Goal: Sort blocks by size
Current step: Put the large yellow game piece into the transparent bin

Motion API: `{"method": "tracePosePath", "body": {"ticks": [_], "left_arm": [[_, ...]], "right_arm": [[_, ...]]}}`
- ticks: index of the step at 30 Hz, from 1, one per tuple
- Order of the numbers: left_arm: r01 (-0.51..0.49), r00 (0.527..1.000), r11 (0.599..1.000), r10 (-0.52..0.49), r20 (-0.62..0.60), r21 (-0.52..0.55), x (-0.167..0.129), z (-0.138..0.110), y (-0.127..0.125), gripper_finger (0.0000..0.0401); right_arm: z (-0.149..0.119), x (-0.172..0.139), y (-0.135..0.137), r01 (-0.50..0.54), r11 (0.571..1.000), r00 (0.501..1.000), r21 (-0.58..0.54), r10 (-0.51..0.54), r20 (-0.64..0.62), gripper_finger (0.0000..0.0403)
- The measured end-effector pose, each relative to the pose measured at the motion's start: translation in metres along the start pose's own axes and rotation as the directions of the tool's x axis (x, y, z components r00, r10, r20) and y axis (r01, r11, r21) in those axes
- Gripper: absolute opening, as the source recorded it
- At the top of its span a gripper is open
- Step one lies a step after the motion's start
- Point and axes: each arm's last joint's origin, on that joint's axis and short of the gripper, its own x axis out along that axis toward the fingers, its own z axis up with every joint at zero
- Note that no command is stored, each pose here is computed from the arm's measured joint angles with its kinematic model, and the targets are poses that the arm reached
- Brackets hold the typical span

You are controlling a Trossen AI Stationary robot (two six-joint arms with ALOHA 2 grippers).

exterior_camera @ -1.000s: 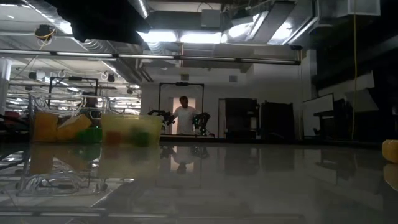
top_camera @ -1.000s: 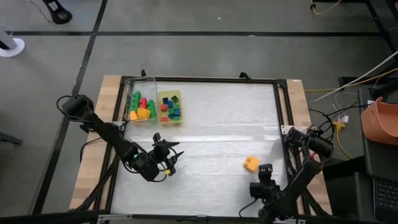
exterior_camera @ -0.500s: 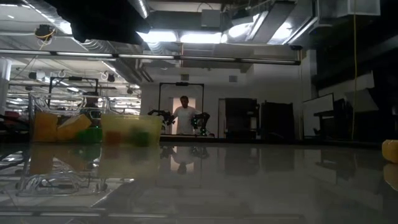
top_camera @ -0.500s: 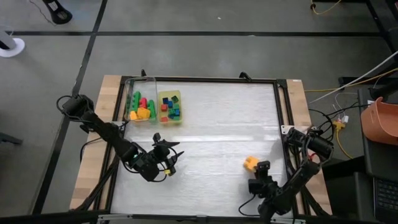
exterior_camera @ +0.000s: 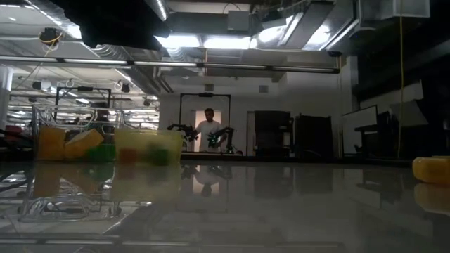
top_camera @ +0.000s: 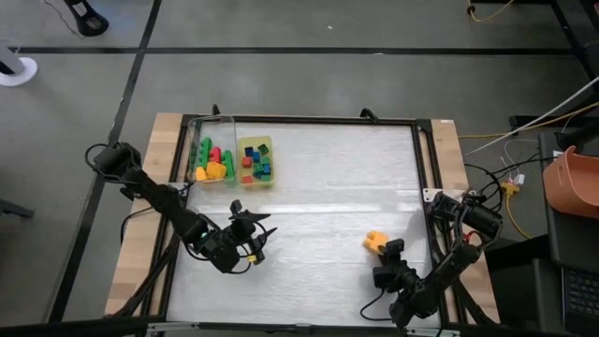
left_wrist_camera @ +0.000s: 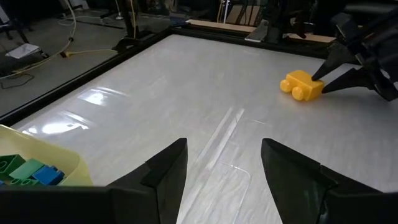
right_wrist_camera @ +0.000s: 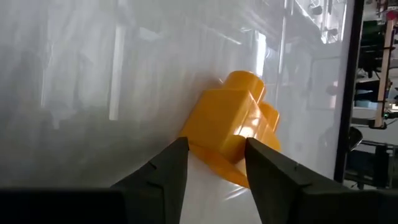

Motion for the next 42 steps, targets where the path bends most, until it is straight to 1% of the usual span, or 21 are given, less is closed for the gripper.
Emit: {"method": "tracePosePath", "body": {"ticks": [6,11,13,17,22,28,33,37,40,42], "left_arm": [[0.000,1.000,1.000,0.000,0.000,0.000,0.000,0.000,0.000,0.0191],[0.000,1.000,1.000,0.000,0.000,0.002,0.000,0.000,0.000,0.0191],[0.000,1.000,1.000,0.000,0.000,0.000,0.000,0.000,0.000,0.0191],[0.000,1.000,1.000,0.000,0.001,-0.004,0.000,0.000,0.000,0.0191],[0.000,1.000,1.000,0.000,0.001,-0.030,0.000,0.000,0.000,0.0191],[0.011,1.000,0.998,-0.010,0.014,-0.060,0.000,0.002,-0.002,0.0191],[0.028,0.999,0.995,-0.024,0.034,-0.101,0.000,0.005,-0.004,0.0191],[0.033,0.999,0.993,-0.028,0.039,-0.114,0.004,0.002,-0.009,0.0191],[0.029,0.999,0.992,-0.024,0.041,-0.123,0.010,-0.003,-0.013,0.0191],[0.031,0.999,0.992,-0.027,0.033,-0.125,0.017,-0.009,-0.016,0.0191]], "right_arm": [[0.005,-0.003,0.002,-0.018,1.000,1.000,0.021,0.017,0.025,0.0156],[0.018,0.001,0.005,-0.052,0.993,0.991,0.109,0.038,0.125,0.0156],[0.026,0.005,0.005,-0.067,0.988,0.986,0.136,0.045,0.163,0.0156],[0.047,0.014,0.002,-0.099,0.984,0.970,0.149,0.062,0.235,0.0156],[0.079,0.029,-0.007,-0.150,0.979,0.946,0.141,0.101,0.309,0.0156],[0.120,0.053,-0.029,-0.223,0.962,0.904,0.158,0.144,0.402,0.0156],[0.151,0.076,-0.056,-0.332,0.930,0.843,0.155,0.219,0.491,0.0156],[0.167,0.095,-0.079,-0.415,0.897,0.793,0.153,0.273,0.545,0.0156],[0.174,0.108,-0.095,-0.456,0.874,0.767,0.165,0.292,0.571,0.0156],[0.177,0.115,-0.103,-0.470,0.867,0.751,0.165,0.296,0.590,0.0156]]}}
